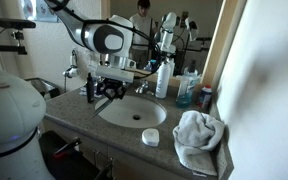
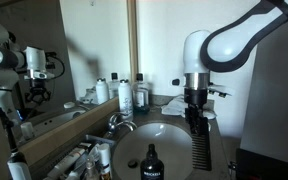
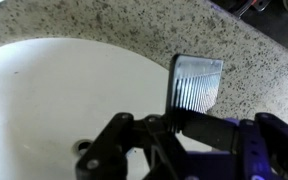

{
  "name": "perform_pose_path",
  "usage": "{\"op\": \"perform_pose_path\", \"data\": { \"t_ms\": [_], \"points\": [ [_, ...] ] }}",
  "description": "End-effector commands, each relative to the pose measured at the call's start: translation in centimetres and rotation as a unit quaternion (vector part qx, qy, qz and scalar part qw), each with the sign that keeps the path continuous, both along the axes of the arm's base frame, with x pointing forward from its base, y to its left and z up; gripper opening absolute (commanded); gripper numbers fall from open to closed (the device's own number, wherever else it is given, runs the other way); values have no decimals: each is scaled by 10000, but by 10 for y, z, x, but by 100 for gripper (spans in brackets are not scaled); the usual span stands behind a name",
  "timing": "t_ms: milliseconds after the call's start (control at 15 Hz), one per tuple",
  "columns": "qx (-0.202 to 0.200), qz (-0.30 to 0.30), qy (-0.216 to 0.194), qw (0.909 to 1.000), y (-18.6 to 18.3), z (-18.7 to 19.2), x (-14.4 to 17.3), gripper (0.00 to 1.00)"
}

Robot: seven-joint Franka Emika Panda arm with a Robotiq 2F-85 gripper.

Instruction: Move the comb to the right side of the sink

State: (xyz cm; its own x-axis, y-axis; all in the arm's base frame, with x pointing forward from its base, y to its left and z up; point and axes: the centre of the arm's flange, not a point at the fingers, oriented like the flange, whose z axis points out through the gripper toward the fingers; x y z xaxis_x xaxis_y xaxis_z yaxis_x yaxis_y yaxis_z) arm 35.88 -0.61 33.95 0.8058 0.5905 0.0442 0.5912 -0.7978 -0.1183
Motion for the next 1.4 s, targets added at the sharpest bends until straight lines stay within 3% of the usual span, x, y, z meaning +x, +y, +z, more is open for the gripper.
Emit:
{"op": "perform_pose_path", "data": {
  "t_ms": [0,267,533,800,1133,1333],
  "points": [
    [53,-348,-396,9986,-16,38,-13,0],
    [-34,-1066,-984,9894,-25,70,-16,0],
    [-238,-2030,-1456,9680,-38,88,-10,0],
    [-512,-2938,-1896,9355,-62,86,6,0],
    [-955,-3937,-2346,8836,-99,77,29,0],
    [-1151,-4290,-2564,8585,-115,73,45,0]
  ]
}}
